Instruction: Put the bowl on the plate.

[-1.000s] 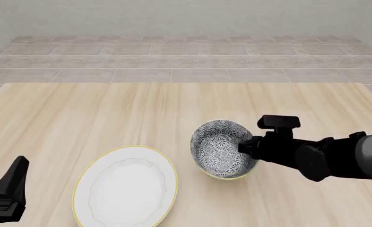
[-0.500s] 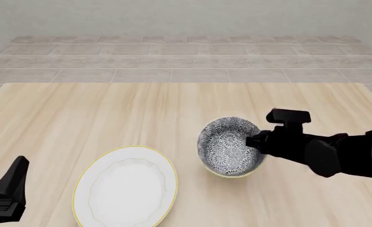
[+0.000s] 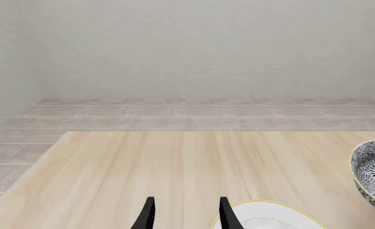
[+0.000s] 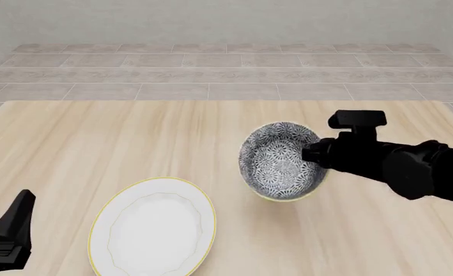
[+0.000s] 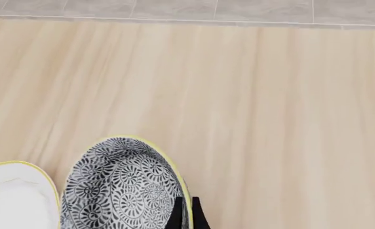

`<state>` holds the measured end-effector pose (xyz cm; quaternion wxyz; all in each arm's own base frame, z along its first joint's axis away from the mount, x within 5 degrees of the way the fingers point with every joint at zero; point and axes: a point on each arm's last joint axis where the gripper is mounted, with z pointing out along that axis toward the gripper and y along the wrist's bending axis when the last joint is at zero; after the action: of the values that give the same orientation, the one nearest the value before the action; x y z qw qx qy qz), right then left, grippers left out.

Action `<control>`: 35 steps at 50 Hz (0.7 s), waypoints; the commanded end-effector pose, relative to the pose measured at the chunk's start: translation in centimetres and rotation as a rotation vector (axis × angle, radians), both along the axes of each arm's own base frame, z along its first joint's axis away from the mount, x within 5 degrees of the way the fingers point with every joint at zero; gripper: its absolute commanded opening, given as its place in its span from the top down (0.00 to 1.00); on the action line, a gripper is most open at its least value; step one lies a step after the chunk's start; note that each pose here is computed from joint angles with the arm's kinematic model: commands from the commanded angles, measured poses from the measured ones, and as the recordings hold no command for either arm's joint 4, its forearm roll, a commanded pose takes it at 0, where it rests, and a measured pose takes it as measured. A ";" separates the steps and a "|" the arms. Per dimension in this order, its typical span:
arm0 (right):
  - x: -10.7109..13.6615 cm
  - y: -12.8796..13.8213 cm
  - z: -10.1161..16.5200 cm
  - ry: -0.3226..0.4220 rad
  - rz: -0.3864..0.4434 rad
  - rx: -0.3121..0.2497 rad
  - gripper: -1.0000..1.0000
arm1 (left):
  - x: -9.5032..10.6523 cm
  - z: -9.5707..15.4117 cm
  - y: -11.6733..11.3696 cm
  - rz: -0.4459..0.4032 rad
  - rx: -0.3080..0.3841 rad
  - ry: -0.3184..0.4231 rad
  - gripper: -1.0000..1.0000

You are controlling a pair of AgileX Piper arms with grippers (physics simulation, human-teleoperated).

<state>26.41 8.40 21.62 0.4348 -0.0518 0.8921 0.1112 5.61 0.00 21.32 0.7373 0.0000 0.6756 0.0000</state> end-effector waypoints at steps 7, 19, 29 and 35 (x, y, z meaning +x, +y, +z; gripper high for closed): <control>0.5 1.1 3.2 -0.048 0.012 0.047 1.00 | 0.0 0.0 0.0 0.000 0.000 0.000 0.00; 0.7 3.1 5.6 -0.099 0.075 0.067 1.00 | 0.0 0.0 0.0 0.000 0.000 0.000 0.00; 1.1 4.5 6.9 -0.118 0.101 0.093 1.00 | 0.0 0.0 0.0 0.000 0.000 0.000 0.00; 1.5 5.7 7.4 -0.119 0.123 0.108 1.00 | 0.0 0.0 0.0 0.000 0.000 0.000 0.00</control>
<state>27.52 12.47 27.69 0.4775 -0.0935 0.8597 0.1557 5.61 0.00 21.32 0.7373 0.0000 0.6756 0.0000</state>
